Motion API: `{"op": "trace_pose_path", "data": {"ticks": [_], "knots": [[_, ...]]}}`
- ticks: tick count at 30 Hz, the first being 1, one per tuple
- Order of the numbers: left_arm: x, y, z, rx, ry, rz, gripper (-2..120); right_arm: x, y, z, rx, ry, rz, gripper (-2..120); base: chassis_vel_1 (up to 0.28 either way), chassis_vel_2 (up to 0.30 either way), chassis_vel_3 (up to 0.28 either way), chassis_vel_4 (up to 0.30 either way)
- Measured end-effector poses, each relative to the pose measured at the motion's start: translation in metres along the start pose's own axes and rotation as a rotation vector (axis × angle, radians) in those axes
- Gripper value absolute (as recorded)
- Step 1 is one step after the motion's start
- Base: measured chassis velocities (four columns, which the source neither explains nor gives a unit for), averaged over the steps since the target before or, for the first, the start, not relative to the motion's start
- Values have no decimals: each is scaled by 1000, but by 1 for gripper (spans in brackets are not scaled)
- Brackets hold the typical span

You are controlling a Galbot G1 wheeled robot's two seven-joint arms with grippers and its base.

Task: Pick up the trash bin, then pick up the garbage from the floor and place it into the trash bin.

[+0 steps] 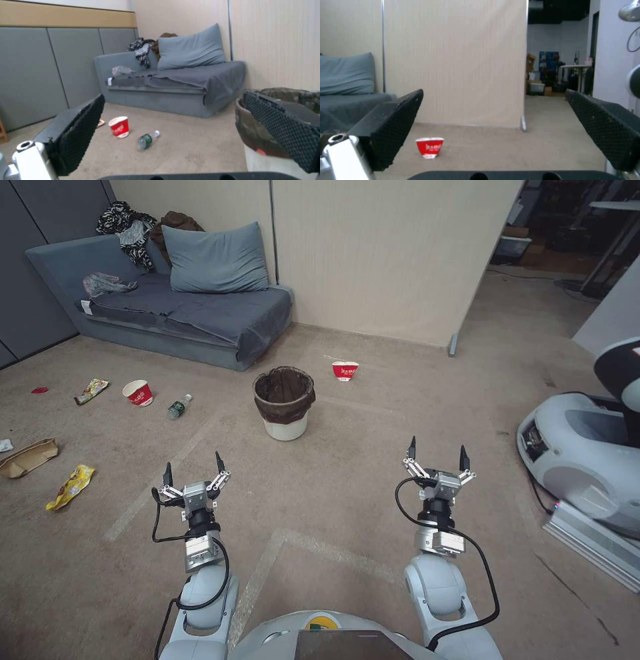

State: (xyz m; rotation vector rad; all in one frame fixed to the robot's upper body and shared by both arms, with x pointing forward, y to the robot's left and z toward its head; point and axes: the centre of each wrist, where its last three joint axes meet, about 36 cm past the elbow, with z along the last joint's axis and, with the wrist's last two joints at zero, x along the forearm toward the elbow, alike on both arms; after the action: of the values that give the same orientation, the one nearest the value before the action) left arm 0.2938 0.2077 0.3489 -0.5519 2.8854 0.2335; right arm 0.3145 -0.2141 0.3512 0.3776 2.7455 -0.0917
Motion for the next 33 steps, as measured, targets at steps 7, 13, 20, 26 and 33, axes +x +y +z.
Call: {"op": "trace_pose_path", "data": {"ticks": [7,13,20,26,33], "knots": [[0,0,0,-2,-3,-1,100,0,1,0,0,-3,-1,100,-242,244,239,-253],[0,-1,0,-2,-4,-2,100,-1,0,1,0,-5,0,100,-265,259,268,-262],[0,0,0,-3,-5,-2,100,-1,2,2,0,-4,0,100,-242,229,244,-231],[-1,0,0,-4,-5,-3,100,-1,3,3,1,-3,-1,100,-216,224,217,-227],[-2,2,-1,-5,-8,-6,100,-2,5,6,-4,-15,-1,100,-198,176,187,-182]]}}
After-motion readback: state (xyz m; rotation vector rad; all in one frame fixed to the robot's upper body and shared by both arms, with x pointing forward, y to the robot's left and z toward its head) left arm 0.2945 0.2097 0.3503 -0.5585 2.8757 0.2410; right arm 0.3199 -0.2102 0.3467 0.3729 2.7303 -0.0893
